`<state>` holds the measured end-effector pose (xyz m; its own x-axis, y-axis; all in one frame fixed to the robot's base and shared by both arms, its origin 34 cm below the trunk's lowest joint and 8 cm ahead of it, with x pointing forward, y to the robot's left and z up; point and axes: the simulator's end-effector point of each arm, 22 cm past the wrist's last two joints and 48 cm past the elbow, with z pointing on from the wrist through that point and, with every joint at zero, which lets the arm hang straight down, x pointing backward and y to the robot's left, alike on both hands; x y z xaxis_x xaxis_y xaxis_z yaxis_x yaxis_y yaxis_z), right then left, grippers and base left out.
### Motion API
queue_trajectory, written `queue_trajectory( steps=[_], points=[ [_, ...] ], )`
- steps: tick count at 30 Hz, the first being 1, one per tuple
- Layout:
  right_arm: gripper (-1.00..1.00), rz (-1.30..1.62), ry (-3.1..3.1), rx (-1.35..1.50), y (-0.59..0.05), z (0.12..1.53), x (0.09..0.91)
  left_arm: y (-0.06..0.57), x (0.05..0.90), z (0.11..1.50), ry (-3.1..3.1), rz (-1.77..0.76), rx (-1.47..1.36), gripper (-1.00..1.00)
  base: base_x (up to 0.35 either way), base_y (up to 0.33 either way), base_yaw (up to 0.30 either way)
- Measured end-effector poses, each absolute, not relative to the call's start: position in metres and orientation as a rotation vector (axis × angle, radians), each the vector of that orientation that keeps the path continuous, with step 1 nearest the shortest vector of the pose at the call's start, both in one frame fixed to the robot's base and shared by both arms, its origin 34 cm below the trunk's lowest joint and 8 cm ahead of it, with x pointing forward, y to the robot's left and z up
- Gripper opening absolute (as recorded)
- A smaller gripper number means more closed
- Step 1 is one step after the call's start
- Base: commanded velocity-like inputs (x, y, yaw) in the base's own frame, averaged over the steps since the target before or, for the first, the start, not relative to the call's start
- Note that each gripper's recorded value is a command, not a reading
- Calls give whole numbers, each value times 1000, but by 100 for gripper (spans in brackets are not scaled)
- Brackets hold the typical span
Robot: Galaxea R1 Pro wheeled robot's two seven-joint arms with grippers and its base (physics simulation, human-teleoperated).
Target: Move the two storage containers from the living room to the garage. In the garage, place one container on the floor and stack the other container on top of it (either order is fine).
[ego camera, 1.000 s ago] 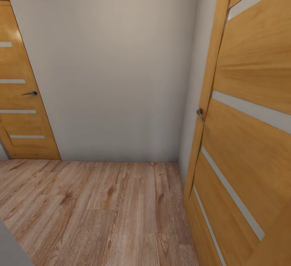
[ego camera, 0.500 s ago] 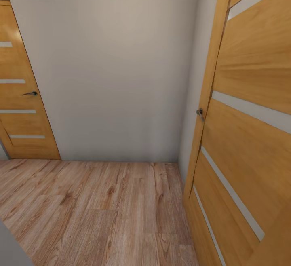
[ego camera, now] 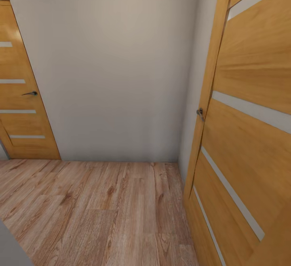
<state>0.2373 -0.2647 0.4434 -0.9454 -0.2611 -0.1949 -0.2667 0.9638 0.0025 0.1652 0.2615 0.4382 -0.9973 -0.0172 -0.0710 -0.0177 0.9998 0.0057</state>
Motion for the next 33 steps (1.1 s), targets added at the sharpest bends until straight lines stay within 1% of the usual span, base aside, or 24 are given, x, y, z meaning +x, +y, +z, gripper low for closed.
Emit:
queue_trajectory(
  steps=[9, 20, 33],
  points=[
    [100, 45, 2917, -399, -264, 444, 238, 261, 165, 438, 3070, 10, -26, 100, 8, 0, 0],
    [100, 45, 2918, -398, -263, 444, 238, 261, 165, 438, 3070, 8, -25, 100, 228, 0, 0],
    [100, 45, 2919, -398, -264, 443, 238, 261, 165, 438, 3071, 10, -25, 100, 16, 0, 0]
  ],
)
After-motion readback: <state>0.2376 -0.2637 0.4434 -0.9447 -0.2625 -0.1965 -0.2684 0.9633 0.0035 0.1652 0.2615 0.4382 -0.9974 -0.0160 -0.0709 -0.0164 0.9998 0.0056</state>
